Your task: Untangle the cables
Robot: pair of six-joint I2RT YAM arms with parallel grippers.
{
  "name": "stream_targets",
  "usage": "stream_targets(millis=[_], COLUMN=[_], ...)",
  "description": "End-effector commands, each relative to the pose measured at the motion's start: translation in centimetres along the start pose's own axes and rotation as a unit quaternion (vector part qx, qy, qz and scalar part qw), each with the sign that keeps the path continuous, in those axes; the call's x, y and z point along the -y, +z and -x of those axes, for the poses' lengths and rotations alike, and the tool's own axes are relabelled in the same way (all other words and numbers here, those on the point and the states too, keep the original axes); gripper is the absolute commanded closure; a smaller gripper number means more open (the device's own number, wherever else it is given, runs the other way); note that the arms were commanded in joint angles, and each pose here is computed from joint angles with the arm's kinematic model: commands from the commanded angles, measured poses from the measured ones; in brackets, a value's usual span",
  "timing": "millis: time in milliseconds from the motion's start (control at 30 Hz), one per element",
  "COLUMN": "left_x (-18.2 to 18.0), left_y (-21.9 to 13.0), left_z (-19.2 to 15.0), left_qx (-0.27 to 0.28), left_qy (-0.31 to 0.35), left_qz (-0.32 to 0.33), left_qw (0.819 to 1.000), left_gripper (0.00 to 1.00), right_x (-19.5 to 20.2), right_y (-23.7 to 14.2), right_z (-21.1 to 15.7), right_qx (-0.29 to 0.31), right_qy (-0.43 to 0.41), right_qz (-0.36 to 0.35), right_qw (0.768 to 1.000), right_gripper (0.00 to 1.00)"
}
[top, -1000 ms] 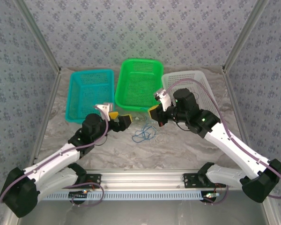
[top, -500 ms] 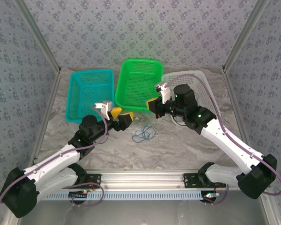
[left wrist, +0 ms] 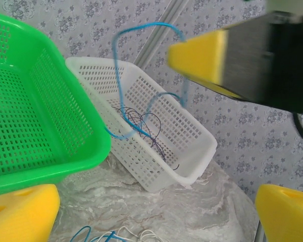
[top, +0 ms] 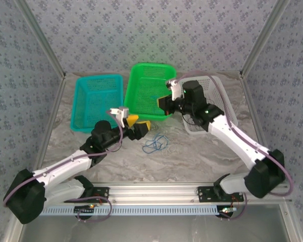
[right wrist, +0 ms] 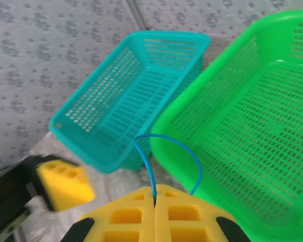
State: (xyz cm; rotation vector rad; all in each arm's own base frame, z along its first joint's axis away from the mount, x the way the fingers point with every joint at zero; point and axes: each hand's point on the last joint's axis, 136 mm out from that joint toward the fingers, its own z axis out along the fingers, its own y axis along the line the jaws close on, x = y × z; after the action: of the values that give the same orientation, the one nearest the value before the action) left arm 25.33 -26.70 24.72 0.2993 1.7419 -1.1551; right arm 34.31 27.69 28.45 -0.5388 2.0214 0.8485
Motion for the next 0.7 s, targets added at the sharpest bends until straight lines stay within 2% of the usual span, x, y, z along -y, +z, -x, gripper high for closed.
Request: stream_targets(millis=[0,67,167,233,333,500,567,667], left_x=[0.8,0.3,-0.6,-1.7,-2.1,-2.7,-2.6,-3.0], left_y=[-0.2,-0.6,-1.5,-2.3,-3.2,-2.8,-1.8,-0.5], left_z=[1.2,0.9,0.8,0.8,1.4,3.1,3.4,3.6], left_qx=[0.012,0.013,0.017,0.021,0.050,0.075,0.060,0.019], left_qy=[0.014,0.014,0.021,0.026,0.026,-0.033,-0.033,0.002], left_qz=[-0.002,0.009,0.039,0.072,0.080,0.064,0.061,0.086], left_qw=[1.000,1.000,0.999,0.997,0.995,0.995,0.996,0.996], left_gripper=[0.00,0.01,0.01,0.01,0.00,0.01,0.01,0.01], right_x=[3.4,5.1,5.0,3.9,2.5,-0.4,-1.8,-3.9], right_y=[2.2,3.9,5.3,5.5,5.3,4.3,3.5,2.6], right_z=[0.8,0.5,0.6,1.0,1.3,2.0,2.5,2.7], right_qx=[-0.013,-0.028,-0.031,-0.025,-0.022,0.003,0.018,0.018], right_qy=[0.031,0.055,0.060,0.053,0.045,0.033,0.031,0.029], right_qz=[-0.034,-0.035,-0.009,0.011,0.029,0.074,0.098,0.134], right_qw=[0.999,0.997,0.998,0.998,0.998,0.997,0.995,0.990], right_gripper=[1.00,1.00,1.00,1.00,1.00,1.00,1.00,1.00])
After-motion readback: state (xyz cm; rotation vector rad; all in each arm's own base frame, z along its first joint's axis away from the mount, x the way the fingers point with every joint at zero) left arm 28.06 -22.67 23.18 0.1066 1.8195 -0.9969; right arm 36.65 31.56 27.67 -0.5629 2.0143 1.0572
